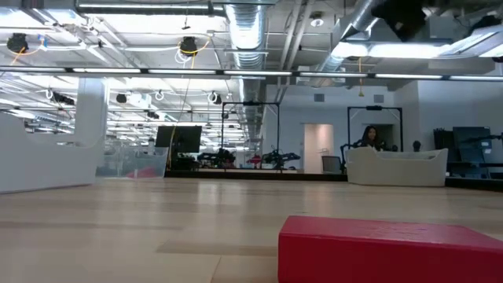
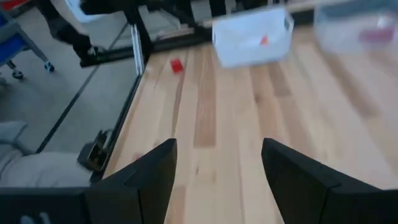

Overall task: Sort & place blocks by color
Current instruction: Put the left red block into the transparent bin

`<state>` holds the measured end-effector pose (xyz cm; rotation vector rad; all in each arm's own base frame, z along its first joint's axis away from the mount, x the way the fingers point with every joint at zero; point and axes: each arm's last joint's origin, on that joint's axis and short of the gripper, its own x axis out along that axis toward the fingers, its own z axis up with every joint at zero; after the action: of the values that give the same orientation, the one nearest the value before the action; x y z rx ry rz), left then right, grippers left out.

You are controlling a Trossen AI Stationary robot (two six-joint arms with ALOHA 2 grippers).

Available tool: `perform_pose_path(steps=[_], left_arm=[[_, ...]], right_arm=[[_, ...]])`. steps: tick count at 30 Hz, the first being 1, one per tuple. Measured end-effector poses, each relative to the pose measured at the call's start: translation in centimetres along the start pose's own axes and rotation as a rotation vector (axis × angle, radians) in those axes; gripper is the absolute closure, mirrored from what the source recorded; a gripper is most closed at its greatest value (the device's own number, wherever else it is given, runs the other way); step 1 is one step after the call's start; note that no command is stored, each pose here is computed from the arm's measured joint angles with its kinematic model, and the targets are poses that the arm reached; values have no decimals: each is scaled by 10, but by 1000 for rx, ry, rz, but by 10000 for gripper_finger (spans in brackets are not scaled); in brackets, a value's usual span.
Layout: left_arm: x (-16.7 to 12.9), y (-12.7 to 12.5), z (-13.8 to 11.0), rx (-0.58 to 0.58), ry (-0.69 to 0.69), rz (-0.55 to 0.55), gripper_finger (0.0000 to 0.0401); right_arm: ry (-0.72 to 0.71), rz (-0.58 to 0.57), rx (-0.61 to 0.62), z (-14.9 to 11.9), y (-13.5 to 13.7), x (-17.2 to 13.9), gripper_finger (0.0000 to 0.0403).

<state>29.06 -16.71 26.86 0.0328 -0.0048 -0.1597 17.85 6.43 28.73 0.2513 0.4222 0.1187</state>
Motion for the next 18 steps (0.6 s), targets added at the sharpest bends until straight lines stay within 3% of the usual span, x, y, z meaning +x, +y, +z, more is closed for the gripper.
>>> perform_pose_path(steps=[5, 10, 14, 18], left_arm=[[17, 19, -21, -45, 64, 25, 232], [20, 28, -20, -44, 56, 65, 232], [10, 35, -24, 9, 62, 55, 232], [-11, 56, -44, -48, 23, 93, 232]], right_arm=[[95, -5, 77, -12, 5, -2, 143], [158, -47, 177, -18, 3, -3, 143], [263, -104, 233, -29, -2, -3, 143], [414, -139, 334, -41, -6, -3, 143]])
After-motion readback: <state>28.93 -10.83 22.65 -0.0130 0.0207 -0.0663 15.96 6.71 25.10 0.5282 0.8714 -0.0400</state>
